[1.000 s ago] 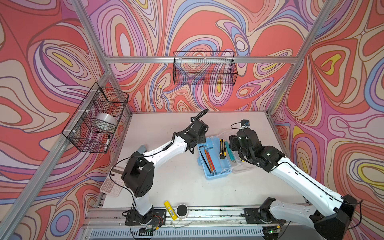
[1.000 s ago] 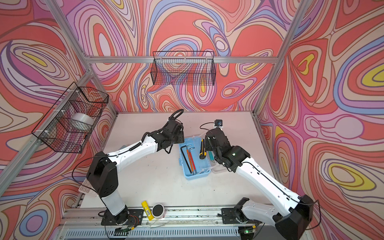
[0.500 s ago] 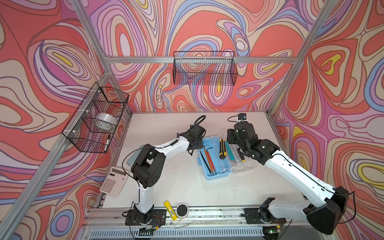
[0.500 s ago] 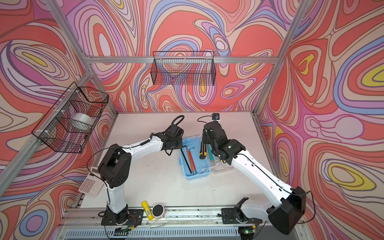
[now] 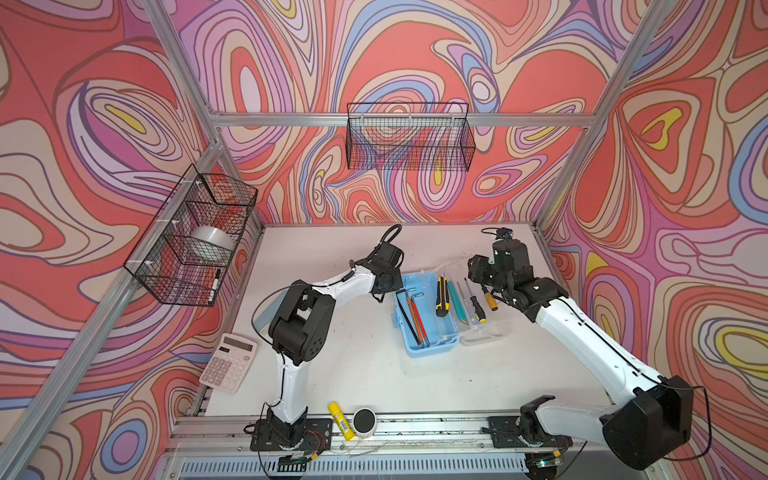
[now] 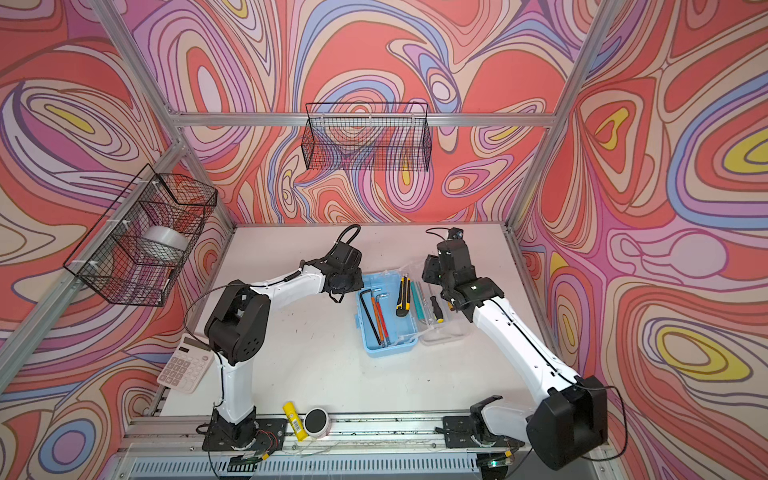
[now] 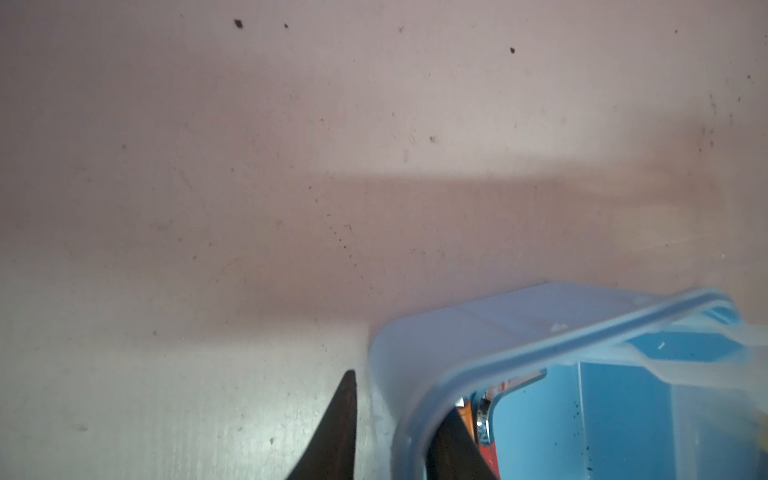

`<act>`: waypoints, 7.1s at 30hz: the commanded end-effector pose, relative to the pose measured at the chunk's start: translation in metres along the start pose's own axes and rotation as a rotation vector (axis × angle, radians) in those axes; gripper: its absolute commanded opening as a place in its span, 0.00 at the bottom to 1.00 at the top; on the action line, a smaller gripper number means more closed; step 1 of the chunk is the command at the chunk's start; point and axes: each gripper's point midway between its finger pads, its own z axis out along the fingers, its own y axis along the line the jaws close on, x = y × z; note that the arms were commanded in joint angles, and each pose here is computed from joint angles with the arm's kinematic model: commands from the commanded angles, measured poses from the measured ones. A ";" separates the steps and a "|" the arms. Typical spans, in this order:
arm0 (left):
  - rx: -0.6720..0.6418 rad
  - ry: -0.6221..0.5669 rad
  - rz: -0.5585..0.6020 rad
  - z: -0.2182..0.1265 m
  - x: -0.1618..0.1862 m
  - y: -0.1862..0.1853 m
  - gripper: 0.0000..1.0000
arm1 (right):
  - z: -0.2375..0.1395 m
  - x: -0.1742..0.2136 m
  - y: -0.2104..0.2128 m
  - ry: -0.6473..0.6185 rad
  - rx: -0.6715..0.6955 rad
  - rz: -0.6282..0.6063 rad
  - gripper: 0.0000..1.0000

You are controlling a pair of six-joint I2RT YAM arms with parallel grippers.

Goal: Pack the tool kit

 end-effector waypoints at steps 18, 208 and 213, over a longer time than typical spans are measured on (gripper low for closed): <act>-0.006 -0.068 -0.074 -0.007 -0.042 0.028 0.27 | -0.005 0.031 -0.115 0.066 0.103 0.349 0.55; 0.137 -0.413 0.156 -0.125 0.063 0.083 1.00 | 0.026 0.093 0.111 0.171 -0.352 -0.191 0.53; 0.175 -0.340 0.257 -0.122 0.073 0.064 1.00 | 0.022 0.103 0.103 0.172 -0.355 -0.164 0.53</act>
